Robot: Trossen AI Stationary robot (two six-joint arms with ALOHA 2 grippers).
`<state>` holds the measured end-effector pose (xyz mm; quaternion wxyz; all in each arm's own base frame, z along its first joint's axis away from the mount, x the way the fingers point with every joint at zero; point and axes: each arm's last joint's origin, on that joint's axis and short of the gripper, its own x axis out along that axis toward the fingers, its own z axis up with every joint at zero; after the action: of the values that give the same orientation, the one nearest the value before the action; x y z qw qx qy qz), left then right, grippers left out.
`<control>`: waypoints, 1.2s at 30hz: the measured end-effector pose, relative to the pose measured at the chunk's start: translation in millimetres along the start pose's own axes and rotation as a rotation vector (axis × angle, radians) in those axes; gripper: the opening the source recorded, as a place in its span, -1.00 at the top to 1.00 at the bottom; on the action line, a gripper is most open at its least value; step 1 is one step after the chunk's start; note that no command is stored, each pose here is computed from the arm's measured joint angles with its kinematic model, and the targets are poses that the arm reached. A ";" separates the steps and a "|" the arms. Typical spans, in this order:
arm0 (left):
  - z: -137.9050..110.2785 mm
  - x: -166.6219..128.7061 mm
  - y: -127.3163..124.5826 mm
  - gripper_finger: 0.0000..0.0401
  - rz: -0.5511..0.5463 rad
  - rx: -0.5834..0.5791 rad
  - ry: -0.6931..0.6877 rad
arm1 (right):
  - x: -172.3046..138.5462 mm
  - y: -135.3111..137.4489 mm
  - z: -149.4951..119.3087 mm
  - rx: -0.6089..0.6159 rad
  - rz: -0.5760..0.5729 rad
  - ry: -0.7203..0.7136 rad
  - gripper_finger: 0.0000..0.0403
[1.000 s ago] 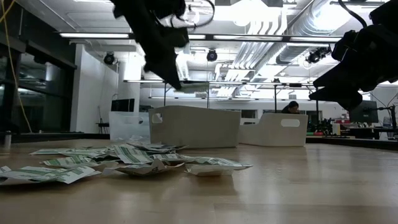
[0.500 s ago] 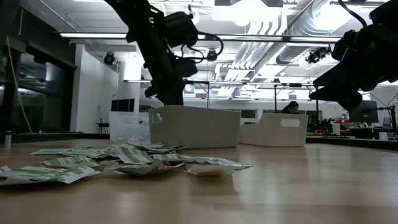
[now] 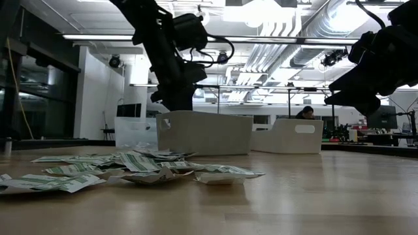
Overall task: Pick & Place First Aid Supplies
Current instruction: Put the bandage pack into the gray bin
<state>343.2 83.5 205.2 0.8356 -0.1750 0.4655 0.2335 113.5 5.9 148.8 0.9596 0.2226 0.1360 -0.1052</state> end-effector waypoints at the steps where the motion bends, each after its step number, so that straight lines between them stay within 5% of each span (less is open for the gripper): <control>1: 0.0 -1.6 0.2 0.48 0.000 0.005 0.000 | 0.0 0.0 0.0 0.000 0.000 0.000 -0.03; 11: -11.4 -66.5 -6.8 0.29 0.064 0.167 -0.045 | 0.0 0.0 0.0 0.000 0.001 0.000 -0.03; 21: -76.2 -133.2 -25.5 0.29 0.129 0.333 0.215 | 0.0 0.0 0.0 0.000 0.000 0.000 -0.03; 27: -116.2 -153.5 -45.4 0.29 0.174 0.426 0.358 | 0.0 -0.1 -0.1 0.000 0.000 0.000 -0.03; 36: -148.9 -165.3 -73.7 0.29 0.122 0.570 0.301 | 0.0 -0.1 -0.1 0.000 0.000 0.001 -0.03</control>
<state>204.7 -91.1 277.5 0.7572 0.0616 0.6400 0.1148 113.5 5.9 148.6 0.9596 0.2226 0.1363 -0.1052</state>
